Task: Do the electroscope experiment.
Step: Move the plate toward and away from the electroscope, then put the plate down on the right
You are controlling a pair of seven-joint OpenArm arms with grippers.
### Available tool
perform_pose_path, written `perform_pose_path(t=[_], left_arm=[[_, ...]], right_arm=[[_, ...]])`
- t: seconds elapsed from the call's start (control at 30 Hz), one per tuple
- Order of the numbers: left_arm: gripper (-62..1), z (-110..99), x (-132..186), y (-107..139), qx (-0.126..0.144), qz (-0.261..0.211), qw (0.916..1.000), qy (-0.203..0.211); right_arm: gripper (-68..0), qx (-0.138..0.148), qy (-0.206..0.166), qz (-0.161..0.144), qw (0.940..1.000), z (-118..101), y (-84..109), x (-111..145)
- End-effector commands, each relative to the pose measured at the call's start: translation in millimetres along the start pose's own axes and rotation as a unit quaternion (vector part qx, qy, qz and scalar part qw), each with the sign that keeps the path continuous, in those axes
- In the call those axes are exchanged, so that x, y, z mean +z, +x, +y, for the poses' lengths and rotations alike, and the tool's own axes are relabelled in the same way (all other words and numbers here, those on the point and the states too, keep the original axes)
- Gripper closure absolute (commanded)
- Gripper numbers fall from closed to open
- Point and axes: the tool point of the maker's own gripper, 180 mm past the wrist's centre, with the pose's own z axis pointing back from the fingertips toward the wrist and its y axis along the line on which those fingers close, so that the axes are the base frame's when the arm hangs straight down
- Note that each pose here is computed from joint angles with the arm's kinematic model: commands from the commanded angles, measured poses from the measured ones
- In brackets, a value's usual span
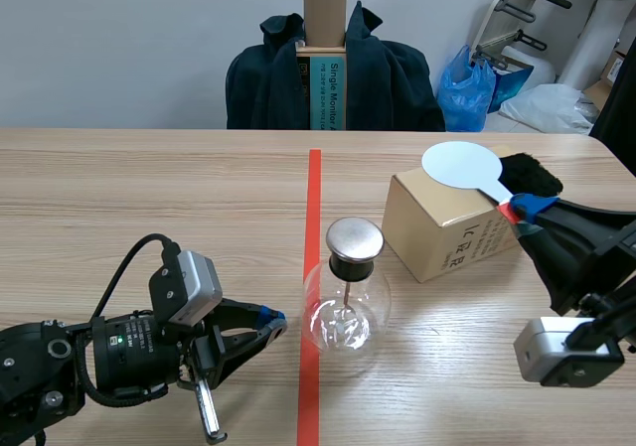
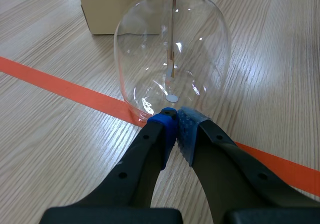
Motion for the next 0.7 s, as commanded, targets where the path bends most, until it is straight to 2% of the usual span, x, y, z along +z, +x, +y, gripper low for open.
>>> perform_pose_path(t=[0.0, 0.13, 0.33, 0.4, 0.47, 0.57, 0.63, 0.67], left_arm=[[-2.5, 2, -3, 13, -0.004, -0.022, 0.9997, 0.0], [-2.6, 5, 4, 15, -0.014, -0.019, 0.9997, -0.001], [-4.1, 5, 32, 32, -0.041, -0.026, 0.9988, -0.008], [-12.2, 4, 45, 38, -0.045, -0.027, 0.9986, -0.01], [-27.4, 1, 59, 42, -0.051, -0.022, 0.9984, -0.013], [-51.0, -1, 79, 49, -0.042, -0.022, 0.9988, -0.009], [-60.5, -1, 92, 55, -0.031, -0.024, 0.9992, -0.001], [-62.3, -2, 97, 57, -0.025, -0.025, 0.9994, 0.003]], right_arm=[[-0.7, 0.004, 0.005, 0.002, 1.0, 0, -8.6, 0], [-0.7, -0.004, 0.028, 0.0, 0.9996, 18, -13.6, 1], [-0.9, -0.009, 0.032, 0.006, 0.9994, 29, -25.6, -15], [-0.9, -0.009, 0.033, 0.011, 0.9994, 32, -31.7, -20], [-0.9, -0.009, 0.035, 0.015, 0.9992, 35, -37.1, -24], [-0.9, -0.015, 0.046, 0.018, 0.9987, 44, -42.0, -28], [-0.9, -0.021, 0.055, 0.02, 0.9981, 49, -44.0, -29], [-0.9, -0.022, 0.056, 0.021, 0.998, 50, -45.0, -30]])
